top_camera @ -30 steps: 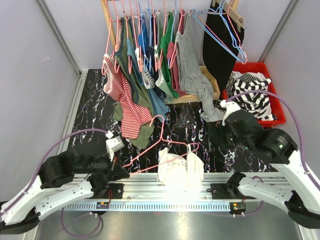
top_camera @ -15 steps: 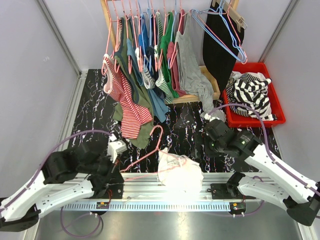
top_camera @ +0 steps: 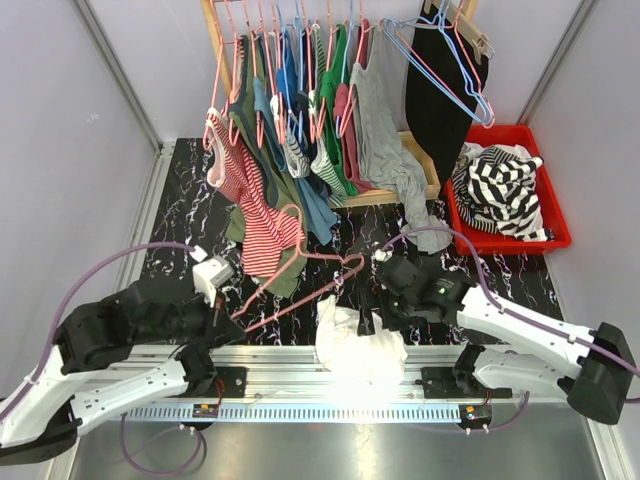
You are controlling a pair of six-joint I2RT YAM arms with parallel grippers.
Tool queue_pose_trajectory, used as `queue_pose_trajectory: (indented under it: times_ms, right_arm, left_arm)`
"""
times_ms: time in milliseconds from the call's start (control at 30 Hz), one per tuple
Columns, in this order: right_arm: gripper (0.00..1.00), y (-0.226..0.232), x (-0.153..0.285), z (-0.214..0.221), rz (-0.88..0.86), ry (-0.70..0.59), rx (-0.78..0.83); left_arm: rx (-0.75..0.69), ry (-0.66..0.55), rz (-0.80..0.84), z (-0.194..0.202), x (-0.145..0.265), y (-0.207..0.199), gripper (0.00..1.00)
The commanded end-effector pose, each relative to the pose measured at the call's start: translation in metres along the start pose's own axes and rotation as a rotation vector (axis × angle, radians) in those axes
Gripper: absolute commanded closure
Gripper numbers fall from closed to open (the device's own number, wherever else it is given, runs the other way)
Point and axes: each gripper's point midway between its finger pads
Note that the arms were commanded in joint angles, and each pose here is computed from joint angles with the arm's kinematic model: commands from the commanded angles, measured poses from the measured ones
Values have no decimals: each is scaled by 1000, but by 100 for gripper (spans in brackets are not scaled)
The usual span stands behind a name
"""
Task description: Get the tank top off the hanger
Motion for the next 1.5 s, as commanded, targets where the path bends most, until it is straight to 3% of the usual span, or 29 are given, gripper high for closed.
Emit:
queue_pose_trajectory:
  times_ms: [0,167,267,400,500,567,600,633,667,767,933,1067,1233,1400,1467]
  right_arm:
    - [3,10,-10,-7,6,-32,-10]
    - [0,35,-36,19,55,42,85]
    - [0,35,-58,27,188,86,117]
    - [0,19,-85,36,372,135,119]
    - [1,19,-99,40,374,141,105]
    - [23,22,-106,41,345,136,101]
    - [39,23,-105,42,337,138,104]
    - [87,22,-104,42,340,135,103]
    - [100,16,-97,43,364,141,104]
    - [100,19,-53,22,344,44,104]
    - [100,-11,35,-40,369,-236,10]
    - [100,-89,86,-95,455,-438,-209]
    - [100,-166,133,-135,638,-573,-385]
    - [100,-235,205,-184,677,-835,-602]
    - [100,-277,221,-194,757,-864,-701]
  left_arm:
    - [24,-221,-61,-39,28,4,100]
    - [79,-405,-127,-58,51,22,100]
    - [112,-464,-123,-62,54,27,100]
    - [136,-489,-98,-59,48,29,100]
    - [140,-498,-74,-57,45,29,100]
    - [144,-504,-57,-56,43,28,100]
    - [145,-502,-54,-55,40,29,100]
    - [145,-504,-40,-55,39,27,100]
    - [146,-511,-29,-54,41,26,100]
    - [148,-505,-19,-52,41,26,100]
    - [134,-492,25,-51,41,17,100]
    - [130,-485,48,-53,34,11,100]
    - [117,-458,72,-56,29,2,100]
    - [108,-441,94,-58,25,-5,100]
    - [103,-425,114,-56,22,-9,100]
Point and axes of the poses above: each gripper's point midway between its finger pads, its own x axis back along the fingers, its own y axis along the line the jaws close on, z = x × y, and after that the axes turned 10 degrees about x, right-handed
